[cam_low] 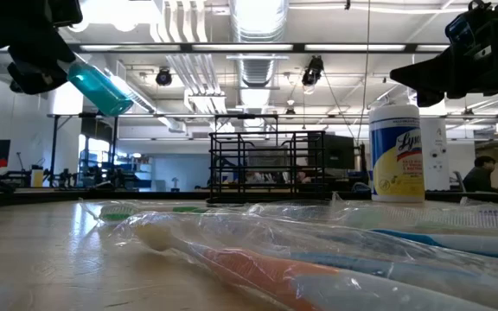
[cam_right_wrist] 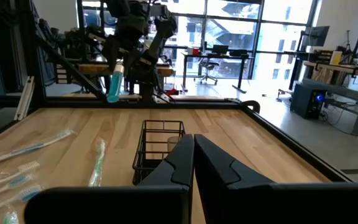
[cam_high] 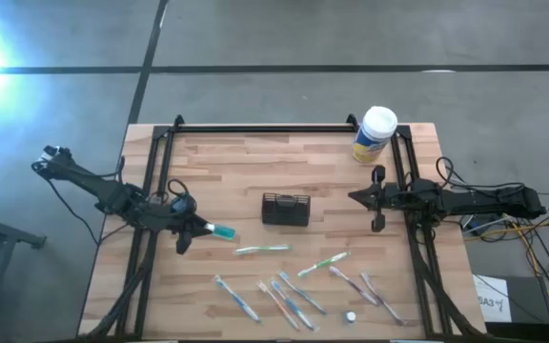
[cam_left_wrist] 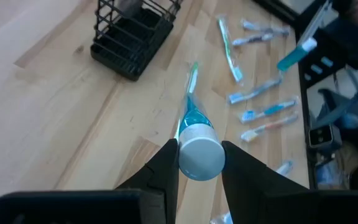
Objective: Pick & Place toothbrushing station
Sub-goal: Put the blue mouthwash bottle into the black organizer
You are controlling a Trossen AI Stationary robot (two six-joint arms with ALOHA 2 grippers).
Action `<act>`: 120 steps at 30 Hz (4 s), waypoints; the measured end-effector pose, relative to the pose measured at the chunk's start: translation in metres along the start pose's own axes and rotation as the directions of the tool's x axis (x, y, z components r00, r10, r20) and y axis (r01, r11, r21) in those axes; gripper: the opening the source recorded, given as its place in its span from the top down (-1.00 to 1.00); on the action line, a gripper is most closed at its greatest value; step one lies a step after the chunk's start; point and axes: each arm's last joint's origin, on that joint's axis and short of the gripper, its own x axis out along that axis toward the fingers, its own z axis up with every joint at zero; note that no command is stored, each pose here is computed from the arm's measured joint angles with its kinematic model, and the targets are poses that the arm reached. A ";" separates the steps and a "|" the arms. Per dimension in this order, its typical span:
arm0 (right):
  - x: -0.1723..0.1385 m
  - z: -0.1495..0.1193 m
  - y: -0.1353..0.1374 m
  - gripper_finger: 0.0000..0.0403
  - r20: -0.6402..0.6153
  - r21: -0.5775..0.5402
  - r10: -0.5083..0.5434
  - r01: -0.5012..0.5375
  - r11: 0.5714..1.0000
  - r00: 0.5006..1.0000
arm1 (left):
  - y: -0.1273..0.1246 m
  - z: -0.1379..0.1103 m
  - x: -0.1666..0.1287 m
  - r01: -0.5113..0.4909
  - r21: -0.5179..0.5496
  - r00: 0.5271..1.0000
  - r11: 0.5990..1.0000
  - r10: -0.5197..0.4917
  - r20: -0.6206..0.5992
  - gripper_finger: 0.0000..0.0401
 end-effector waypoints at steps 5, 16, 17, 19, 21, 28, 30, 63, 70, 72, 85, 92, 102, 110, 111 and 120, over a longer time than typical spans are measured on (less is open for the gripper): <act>0.000 0.000 0.000 0.96 0.000 0.000 0.000 0.000 1.000 1.000 | -0.016 0.024 -0.008 0.013 0.015 0.999 1.000 -0.014 0.049 0.52; 0.000 0.000 0.000 0.96 0.000 -0.007 0.000 0.000 1.000 1.000 | -0.087 0.148 -0.016 -0.241 0.183 0.968 0.953 0.250 -0.032 0.52; 0.000 0.000 0.000 0.96 0.000 -0.008 0.000 0.000 1.000 1.000 | -0.092 0.159 -0.013 -0.270 0.207 0.956 0.940 0.287 -0.056 0.52; 0.000 0.000 0.000 0.96 0.000 -0.008 0.000 0.000 1.000 1.000 | -0.100 0.179 -0.003 -0.314 0.273 0.928 0.909 0.355 -0.115 0.52; 0.000 0.000 0.000 0.96 0.000 -0.008 0.000 0.000 1.000 1.000 | -0.106 0.197 0.010 -0.330 0.338 0.904 0.882 0.398 -0.156 0.52; 0.000 0.000 0.000 0.96 -0.002 -0.009 0.000 0.000 1.000 1.000 | -0.121 0.245 0.062 -0.231 0.532 0.895 0.814 0.392 -0.212 0.52; 0.000 0.000 0.000 0.96 -0.002 -0.021 0.000 0.000 1.000 1.000 | -0.120 0.251 0.076 -0.211 0.562 0.886 0.800 0.399 -0.235 0.52; 0.000 0.000 -0.001 0.96 -0.002 -0.043 -0.029 0.029 0.999 1.000 | -0.059 0.227 0.176 -0.059 0.671 0.802 0.739 0.436 -0.409 0.52; 0.000 0.000 -0.001 0.96 -0.003 -0.042 -0.029 0.029 0.999 1.000 | -0.049 0.213 0.187 -0.037 0.667 0.767 0.744 0.449 -0.458 0.52; 0.000 0.000 -0.001 0.96 -0.003 -0.042 -0.029 0.028 0.999 1.000 | -0.048 0.211 0.189 -0.039 0.665 0.765 0.746 0.451 -0.461 0.52; 0.000 0.000 -0.001 0.96 -0.003 -0.042 -0.028 0.028 0.999 1.000 | -0.044 0.206 0.209 -0.023 0.658 0.771 0.752 0.433 -0.467 0.52; 0.000 -0.001 -0.001 0.96 -0.009 -0.042 -0.028 0.028 0.999 1.000 | -0.036 0.196 0.228 -0.009 0.660 0.741 0.751 0.448 -0.500 0.52; 0.000 -0.001 -0.001 0.96 -0.008 -0.042 -0.028 0.028 0.999 1.000 | -0.026 0.184 0.249 0.016 0.664 0.697 0.748 0.467 -0.543 0.52; 0.000 -0.001 -0.001 0.96 -0.008 -0.042 -0.028 0.027 0.999 1.000 | -0.023 0.181 0.254 0.014 0.659 0.691 0.752 0.469 -0.550 0.52; 0.000 -0.001 -0.001 0.96 -0.008 -0.042 -0.027 0.027 0.999 1.000 | -0.023 0.181 0.254 0.011 0.657 0.691 0.754 0.469 -0.550 0.50; 0.000 -0.001 -0.001 0.96 -0.008 -0.042 -0.027 0.026 0.999 1.000 | -0.026 0.186 0.251 0.004 0.657 0.706 0.753 0.463 -0.536 0.06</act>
